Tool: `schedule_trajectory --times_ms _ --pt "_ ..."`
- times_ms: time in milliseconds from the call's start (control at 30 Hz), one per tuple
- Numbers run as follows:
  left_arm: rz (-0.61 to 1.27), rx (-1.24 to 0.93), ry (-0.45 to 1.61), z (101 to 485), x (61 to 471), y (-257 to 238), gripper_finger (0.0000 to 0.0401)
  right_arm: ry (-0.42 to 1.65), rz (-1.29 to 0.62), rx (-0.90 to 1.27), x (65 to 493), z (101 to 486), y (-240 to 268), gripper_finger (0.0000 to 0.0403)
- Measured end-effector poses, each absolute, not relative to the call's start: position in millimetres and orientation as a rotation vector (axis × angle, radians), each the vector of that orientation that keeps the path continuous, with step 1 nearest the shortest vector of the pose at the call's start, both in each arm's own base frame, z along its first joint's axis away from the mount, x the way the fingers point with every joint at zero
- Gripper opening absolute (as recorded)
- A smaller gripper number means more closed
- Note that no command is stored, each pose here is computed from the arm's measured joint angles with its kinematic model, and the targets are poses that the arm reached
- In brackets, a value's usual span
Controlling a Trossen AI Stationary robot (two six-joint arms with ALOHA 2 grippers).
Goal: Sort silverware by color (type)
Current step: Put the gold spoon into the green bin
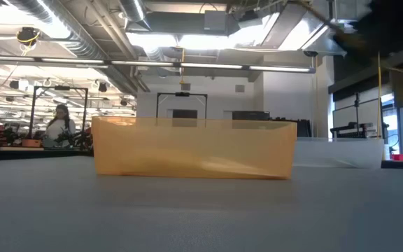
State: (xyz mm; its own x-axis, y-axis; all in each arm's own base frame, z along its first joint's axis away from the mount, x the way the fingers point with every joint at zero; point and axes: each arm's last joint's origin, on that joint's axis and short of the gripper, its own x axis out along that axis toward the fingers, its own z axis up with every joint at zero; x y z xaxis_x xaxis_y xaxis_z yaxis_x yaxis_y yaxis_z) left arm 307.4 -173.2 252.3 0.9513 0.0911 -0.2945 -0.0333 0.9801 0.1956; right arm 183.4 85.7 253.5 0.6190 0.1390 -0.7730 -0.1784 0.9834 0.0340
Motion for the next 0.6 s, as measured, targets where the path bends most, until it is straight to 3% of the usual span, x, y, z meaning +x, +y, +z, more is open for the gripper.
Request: schedule_trajectory --times_ms 333,600 --pt "0.030 0.285 0.361 255 297 -174 0.0124 0.523 -0.064 -0.196 219 328 -13 0.0008" --pt "-0.033 0.343 0.396 255 294 -173 0.0124 0.498 -0.160 -0.221 254 316 -89 0.0011"
